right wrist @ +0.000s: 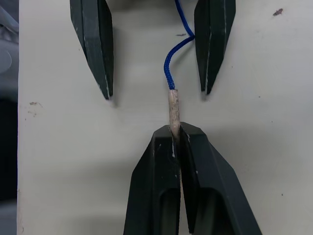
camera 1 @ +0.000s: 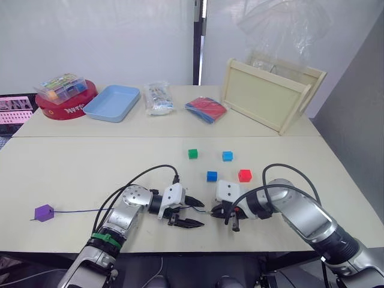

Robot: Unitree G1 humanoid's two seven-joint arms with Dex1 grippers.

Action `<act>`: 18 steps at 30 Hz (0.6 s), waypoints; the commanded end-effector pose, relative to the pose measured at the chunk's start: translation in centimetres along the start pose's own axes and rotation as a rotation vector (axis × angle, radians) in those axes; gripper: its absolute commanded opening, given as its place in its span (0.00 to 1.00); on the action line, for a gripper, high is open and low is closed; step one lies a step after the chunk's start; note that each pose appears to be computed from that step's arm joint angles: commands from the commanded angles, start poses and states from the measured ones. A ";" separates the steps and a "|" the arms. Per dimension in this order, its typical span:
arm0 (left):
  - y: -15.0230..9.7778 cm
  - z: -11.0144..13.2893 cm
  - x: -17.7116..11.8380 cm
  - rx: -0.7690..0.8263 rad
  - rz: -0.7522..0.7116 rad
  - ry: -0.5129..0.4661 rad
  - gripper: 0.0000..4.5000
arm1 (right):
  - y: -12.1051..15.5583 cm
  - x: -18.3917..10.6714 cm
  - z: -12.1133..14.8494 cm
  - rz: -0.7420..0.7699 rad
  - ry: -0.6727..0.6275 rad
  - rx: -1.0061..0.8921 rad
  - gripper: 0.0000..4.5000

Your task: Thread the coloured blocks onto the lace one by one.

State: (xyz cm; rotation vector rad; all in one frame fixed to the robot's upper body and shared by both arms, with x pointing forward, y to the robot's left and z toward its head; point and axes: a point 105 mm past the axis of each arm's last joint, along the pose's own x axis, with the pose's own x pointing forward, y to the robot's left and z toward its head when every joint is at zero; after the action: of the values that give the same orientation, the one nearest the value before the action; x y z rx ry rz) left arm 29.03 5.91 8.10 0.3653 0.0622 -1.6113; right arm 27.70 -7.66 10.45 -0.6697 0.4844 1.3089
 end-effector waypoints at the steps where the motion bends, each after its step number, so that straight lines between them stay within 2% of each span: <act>1: -0.2 -0.3 0.4 -0.031 -0.013 0.000 0.66 | 0.3 -0.2 0.9 -0.002 -0.016 -0.035 0.00; 4: -0.1 -0.5 0.5 -0.041 -0.015 0.009 0.66 | 0.3 -0.1 0.7 -0.003 -0.010 -0.034 0.00; 8: -0.1 -0.6 0.6 -0.038 -0.030 0.026 0.42 | 0.2 -0.2 0.7 -0.007 -0.009 -0.034 0.00; 13: 0.0 -0.3 0.9 -0.044 -0.032 0.009 0.04 | 0.2 -0.2 0.5 -0.005 -0.004 -0.034 0.00; 14: 0.1 -0.2 1.0 -0.046 -0.030 0.006 0.01 | 0.2 -0.1 0.5 -0.005 -0.003 -0.034 0.00; 18: 0.2 -0.2 1.0 -0.048 -0.024 0.003 0.01 | 0.4 0.0 0.4 0.001 0.001 -0.033 0.00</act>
State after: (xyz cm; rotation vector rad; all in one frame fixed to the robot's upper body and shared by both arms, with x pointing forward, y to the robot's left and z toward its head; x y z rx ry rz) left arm 29.45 5.39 8.08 0.3428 0.0905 -1.6171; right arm 27.61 -7.71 10.31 -0.6796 0.4904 1.3085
